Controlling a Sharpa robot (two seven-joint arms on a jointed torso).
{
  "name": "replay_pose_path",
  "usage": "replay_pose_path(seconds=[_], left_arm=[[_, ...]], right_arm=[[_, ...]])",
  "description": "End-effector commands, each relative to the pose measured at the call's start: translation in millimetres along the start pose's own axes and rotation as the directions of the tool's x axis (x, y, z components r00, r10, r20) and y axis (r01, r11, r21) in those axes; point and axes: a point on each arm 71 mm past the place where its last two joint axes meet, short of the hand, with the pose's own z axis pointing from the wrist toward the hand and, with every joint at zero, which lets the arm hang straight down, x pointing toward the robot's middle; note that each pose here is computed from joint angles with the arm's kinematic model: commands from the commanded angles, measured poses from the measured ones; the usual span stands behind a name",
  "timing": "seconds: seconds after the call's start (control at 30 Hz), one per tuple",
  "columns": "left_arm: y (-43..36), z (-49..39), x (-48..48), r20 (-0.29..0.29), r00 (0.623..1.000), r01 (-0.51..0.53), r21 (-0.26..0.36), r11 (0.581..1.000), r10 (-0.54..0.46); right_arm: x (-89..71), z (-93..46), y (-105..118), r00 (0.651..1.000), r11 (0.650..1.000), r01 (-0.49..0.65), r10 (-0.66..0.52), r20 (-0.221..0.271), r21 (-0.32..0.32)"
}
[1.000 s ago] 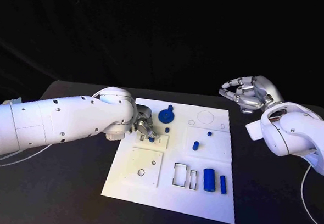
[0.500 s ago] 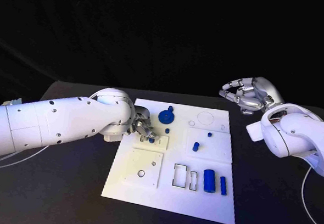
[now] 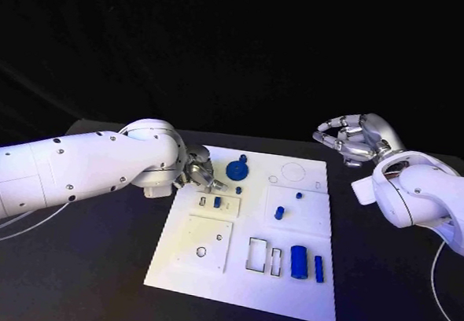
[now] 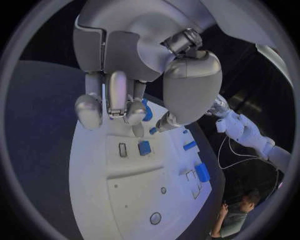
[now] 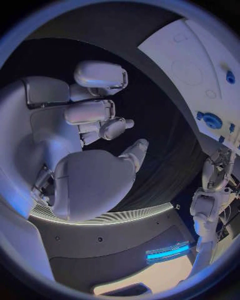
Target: Assemble the parts on the task board
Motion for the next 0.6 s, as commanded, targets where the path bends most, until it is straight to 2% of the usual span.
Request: replay_pose_path(seconds=[0.03,0.1,0.27,0.43,0.6], left_arm=[[3.1,-3.1,-10.9,0.009,0.999,0.052,0.012,0.999,-0.052],[9.7,-5.0,-22.7,0.029,0.997,0.067,0.005,0.998,-0.067],[21.6,-2.7,-38.6,0.071,0.995,0.065,-0.017,0.998,-0.064],[26.2,3.8,-46.4,0.105,0.994,0.035,-0.038,0.999,-0.031],[27.8,9.9,-47.7,0.111,0.994,0.018,-0.054,0.998,-0.012]], right_arm=[[0.1,-0.2,0,1.000,1.000,-0.001,0.001,-0.007,-0.005],[-0.5,-0.3,-1,1.000,1.000,-0.001,0.001,-0.006,-0.003],[-1.2,-0.5,-1,1.000,1.000,0.000,0.000,-0.005,-0.001],[-1.2,-0.4,-2,1.000,1.000,0.000,0.000,-0.006,0.000],[-0.7,-0.4,-2,1.000,1.000,0.000,0.000,-0.008,0.001]])
